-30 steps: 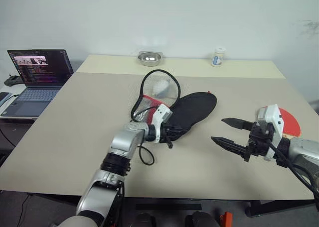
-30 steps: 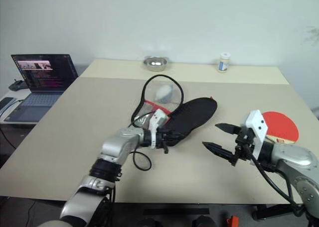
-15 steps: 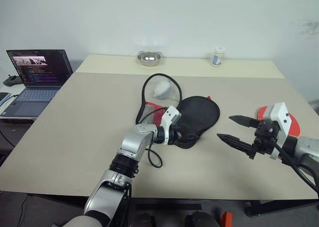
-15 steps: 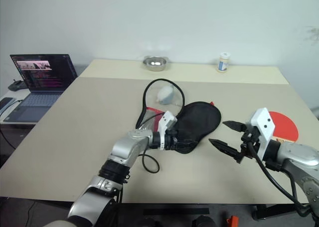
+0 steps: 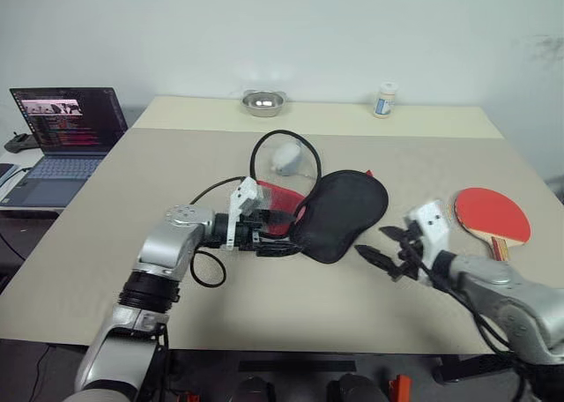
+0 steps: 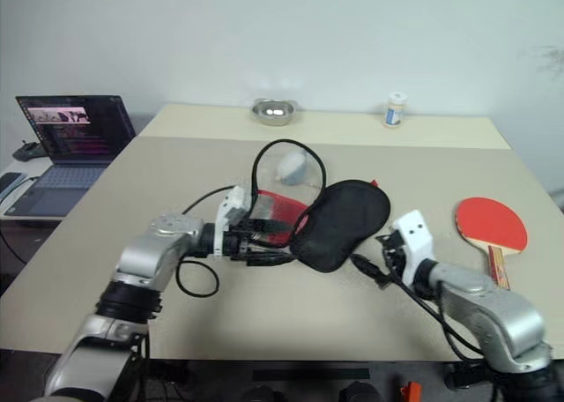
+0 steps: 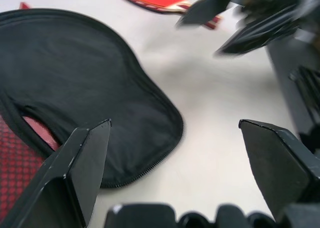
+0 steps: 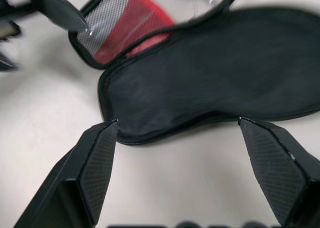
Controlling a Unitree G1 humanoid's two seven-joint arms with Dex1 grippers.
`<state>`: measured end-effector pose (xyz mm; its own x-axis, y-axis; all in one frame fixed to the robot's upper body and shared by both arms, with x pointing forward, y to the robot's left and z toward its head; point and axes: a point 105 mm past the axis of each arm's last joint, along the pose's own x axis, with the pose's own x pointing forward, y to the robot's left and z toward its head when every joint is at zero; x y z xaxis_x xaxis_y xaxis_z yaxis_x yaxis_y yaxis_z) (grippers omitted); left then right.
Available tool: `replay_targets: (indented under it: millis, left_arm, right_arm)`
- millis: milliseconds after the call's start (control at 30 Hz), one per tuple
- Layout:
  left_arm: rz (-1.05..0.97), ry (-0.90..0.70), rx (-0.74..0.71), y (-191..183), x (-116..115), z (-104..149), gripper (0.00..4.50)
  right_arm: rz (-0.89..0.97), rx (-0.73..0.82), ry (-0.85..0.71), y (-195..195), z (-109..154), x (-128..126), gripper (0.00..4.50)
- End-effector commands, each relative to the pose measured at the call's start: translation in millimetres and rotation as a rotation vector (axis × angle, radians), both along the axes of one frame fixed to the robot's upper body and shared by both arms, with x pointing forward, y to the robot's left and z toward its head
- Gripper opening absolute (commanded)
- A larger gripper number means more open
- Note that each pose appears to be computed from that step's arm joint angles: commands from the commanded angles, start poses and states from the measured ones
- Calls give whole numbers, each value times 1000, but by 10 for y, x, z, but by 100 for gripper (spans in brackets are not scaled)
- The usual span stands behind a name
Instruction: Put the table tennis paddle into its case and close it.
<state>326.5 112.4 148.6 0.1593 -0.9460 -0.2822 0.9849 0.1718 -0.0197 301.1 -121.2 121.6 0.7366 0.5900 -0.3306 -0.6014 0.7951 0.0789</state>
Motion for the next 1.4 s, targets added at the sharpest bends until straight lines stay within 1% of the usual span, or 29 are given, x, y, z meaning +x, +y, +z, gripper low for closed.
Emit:
replay_targets:
  millis: [33, 100, 233, 467, 567, 633, 700, 733, 767, 900, 933, 1100, 1400]
  left_arm:
    - [-57, -47, -12, 16, -92, 114, 445]
    - [-73, -42, -14, 24, -136, 120, 445]
    - [-69, -47, -1, 65, -152, 98, 445]
    - [-65, -60, 8, 79, -146, 90, 445]
    - [-72, -65, -2, 75, -159, 121, 450]
    - [-74, -68, -3, 76, -163, 130, 450]
    - [-75, -72, -3, 78, -169, 138, 450]
    - [-77, -73, -4, 77, -173, 145, 450]
    - [-80, -75, -6, 76, -181, 151, 450]
    - [-97, -96, -29, 39, -206, 226, 450]
    - [-102, -99, -33, 24, -211, 243, 450]
    - [-128, -112, -43, -61, -236, 281, 450]
    - [-145, -121, -43, -124, -250, 274, 450]
  right_arm:
    - [-67, -1, 23, 29, -52, 147, 421]
    - [-89, 19, 55, 63, -121, 204, 421]
    - [-124, 12, 92, 100, -237, 307, 421]
    - [-51, 34, 93, 417, -245, 370, 421]
    - [-24, 29, 95, 520, -265, 355, 363]
    - [-12, 24, 99, 549, -280, 331, 305]
    - [-12, 31, 104, 537, -277, 313, 238]
    - [-20, 41, 108, 512, -265, 314, 193]
    - [-28, 64, 117, 493, -250, 315, 164]
    - [-45, 118, 170, 309, -203, 274, 24]
    - [-51, 114, 180, 237, -200, 265, 1]
    - [-78, 112, 241, -113, -188, 239, 1]
    - [-62, -6, 278, -550, -131, 209, 1]
